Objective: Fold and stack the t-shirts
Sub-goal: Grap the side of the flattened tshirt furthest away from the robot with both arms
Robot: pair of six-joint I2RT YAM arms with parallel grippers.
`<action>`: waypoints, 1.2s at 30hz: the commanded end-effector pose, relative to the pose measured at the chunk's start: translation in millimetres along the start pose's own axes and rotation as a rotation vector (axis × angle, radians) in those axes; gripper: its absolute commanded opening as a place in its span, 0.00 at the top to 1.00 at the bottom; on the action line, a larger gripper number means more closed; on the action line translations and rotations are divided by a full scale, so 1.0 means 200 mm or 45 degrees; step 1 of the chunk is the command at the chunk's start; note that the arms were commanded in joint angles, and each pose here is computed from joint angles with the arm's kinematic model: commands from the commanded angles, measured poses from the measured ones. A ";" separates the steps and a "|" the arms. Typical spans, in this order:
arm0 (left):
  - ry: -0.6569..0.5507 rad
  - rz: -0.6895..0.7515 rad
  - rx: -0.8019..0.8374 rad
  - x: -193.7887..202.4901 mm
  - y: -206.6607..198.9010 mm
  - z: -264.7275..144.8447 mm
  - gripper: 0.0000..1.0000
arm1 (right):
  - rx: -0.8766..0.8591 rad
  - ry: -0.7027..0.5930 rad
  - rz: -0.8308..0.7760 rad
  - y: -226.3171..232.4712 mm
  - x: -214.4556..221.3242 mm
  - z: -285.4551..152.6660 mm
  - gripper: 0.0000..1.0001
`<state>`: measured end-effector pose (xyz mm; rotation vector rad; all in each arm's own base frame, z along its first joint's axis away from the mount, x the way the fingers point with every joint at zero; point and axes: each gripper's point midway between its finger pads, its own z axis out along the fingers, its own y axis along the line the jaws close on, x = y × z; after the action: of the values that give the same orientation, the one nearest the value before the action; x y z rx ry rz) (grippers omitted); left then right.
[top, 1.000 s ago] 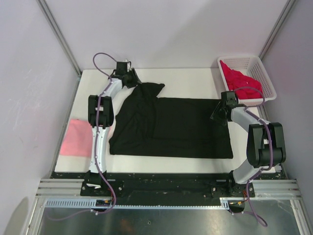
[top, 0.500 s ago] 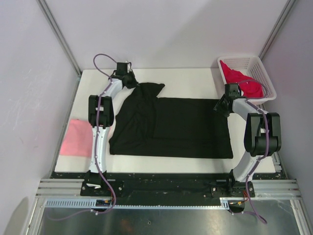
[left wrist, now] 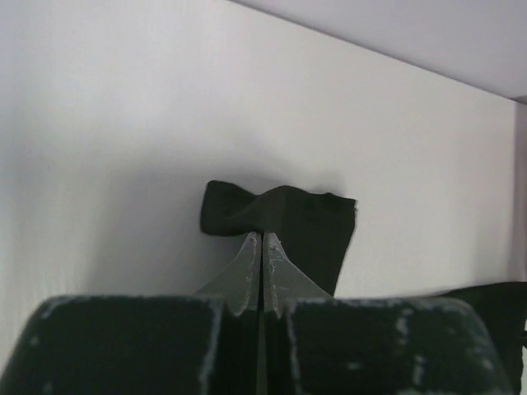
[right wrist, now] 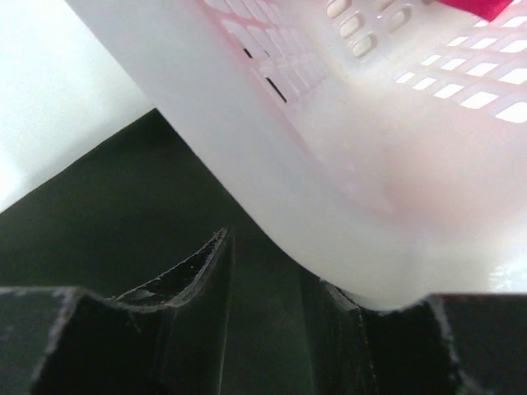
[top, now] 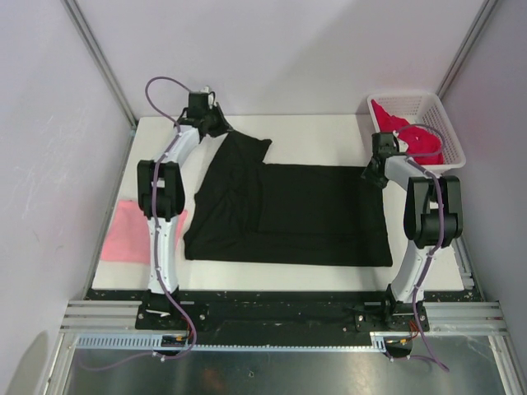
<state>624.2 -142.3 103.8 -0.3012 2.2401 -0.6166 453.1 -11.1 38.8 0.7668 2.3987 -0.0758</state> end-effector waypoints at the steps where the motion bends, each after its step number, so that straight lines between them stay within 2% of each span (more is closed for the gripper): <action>1: -0.091 0.017 0.086 -0.14 -0.12 -0.14 1.00 | 0.027 -0.171 -0.005 0.02 -0.20 0.07 0.60; 8: -0.077 0.014 0.098 -0.12 -0.12 -0.14 1.00 | 0.039 -0.183 0.025 -0.01 -0.26 0.09 0.61; 15: -0.102 0.016 0.093 -0.16 -0.13 -0.20 1.00 | 0.064 -0.230 -0.143 0.14 -0.21 0.02 0.61; 22: -0.073 0.040 0.199 -0.14 -0.22 -0.32 1.00 | 0.053 -0.294 -0.176 0.21 -0.25 -0.06 0.61; 29: 0.016 -0.030 0.272 0.03 -0.29 -0.53 1.00 | 0.057 -0.297 -0.184 0.21 -0.27 -0.09 0.61; 36: 0.123 -0.132 0.093 0.41 -0.09 -0.76 1.00 | 0.058 -0.283 -0.167 0.20 -0.28 -0.15 0.61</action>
<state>494.1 -147.6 143.5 -0.3097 2.2970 -0.8088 487.4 3.9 65.0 0.5686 2.3101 -0.2562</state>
